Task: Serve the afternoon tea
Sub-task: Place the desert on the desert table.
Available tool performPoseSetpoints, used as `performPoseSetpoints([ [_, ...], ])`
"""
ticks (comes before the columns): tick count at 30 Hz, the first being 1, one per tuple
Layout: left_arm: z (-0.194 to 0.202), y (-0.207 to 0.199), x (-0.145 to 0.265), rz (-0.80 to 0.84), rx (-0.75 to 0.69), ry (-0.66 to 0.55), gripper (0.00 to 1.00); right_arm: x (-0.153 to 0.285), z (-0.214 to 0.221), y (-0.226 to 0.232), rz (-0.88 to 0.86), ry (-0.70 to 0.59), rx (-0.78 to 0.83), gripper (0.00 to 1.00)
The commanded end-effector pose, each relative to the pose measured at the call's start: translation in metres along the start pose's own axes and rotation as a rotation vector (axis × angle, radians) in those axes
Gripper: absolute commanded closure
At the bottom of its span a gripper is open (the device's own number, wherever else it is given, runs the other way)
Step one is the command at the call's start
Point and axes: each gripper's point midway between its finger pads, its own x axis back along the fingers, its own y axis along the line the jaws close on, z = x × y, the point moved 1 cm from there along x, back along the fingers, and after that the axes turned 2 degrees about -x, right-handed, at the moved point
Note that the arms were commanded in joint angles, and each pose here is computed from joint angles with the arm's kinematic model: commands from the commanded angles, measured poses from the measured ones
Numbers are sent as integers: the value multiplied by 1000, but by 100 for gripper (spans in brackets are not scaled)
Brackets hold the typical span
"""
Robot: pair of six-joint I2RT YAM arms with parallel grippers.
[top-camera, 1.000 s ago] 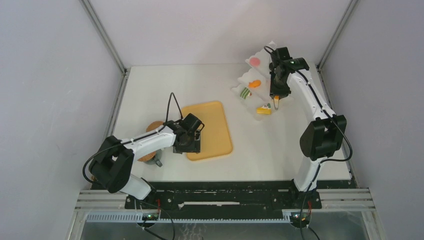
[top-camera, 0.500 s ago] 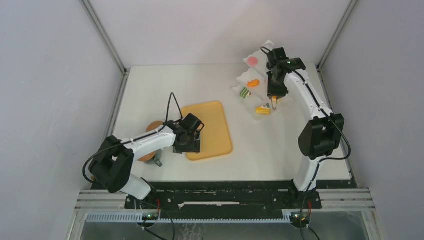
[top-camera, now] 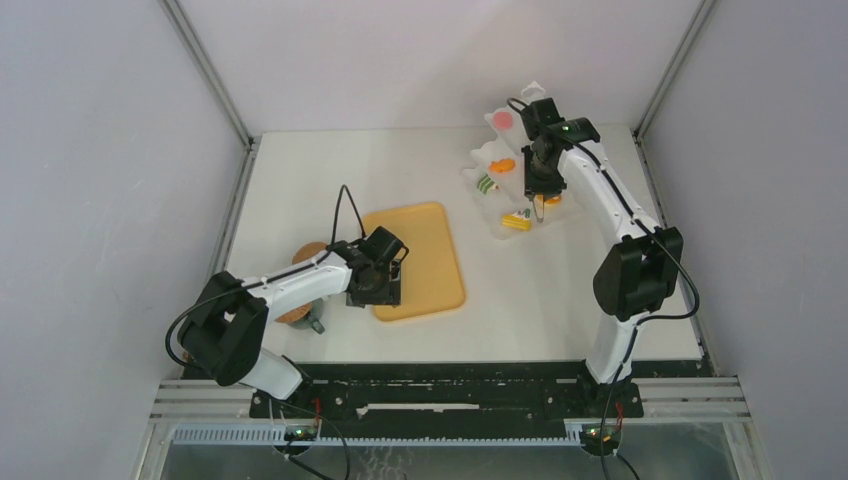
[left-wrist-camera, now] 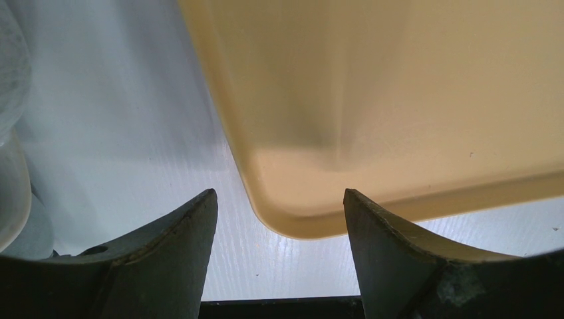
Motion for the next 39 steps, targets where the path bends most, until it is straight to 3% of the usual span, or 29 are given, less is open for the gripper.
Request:
performPoseSetpoints([
  [1, -17, -10, 6, 40, -7, -41, 26, 24, -7, 6, -17, -75, -3, 100],
  [9, -18, -11, 6, 43, -12, -41, 26, 22, -3, 14, -16, -64, 18, 99],
  [12, -18, -11, 6, 44, -12, -42, 26, 22, -3, 15, -16, -62, 20, 93],
  [18, -18, -11, 5, 47, -14, -43, 26, 22, 1, 13, -14, -51, 13, 70],
  [24, -17, -11, 5, 50, -15, -40, 26, 19, 6, 13, -20, -41, 6, 61],
  [39, -13, -9, 5, 49, -6, -38, 25, 24, 6, 12, -46, -57, -13, 58],
])
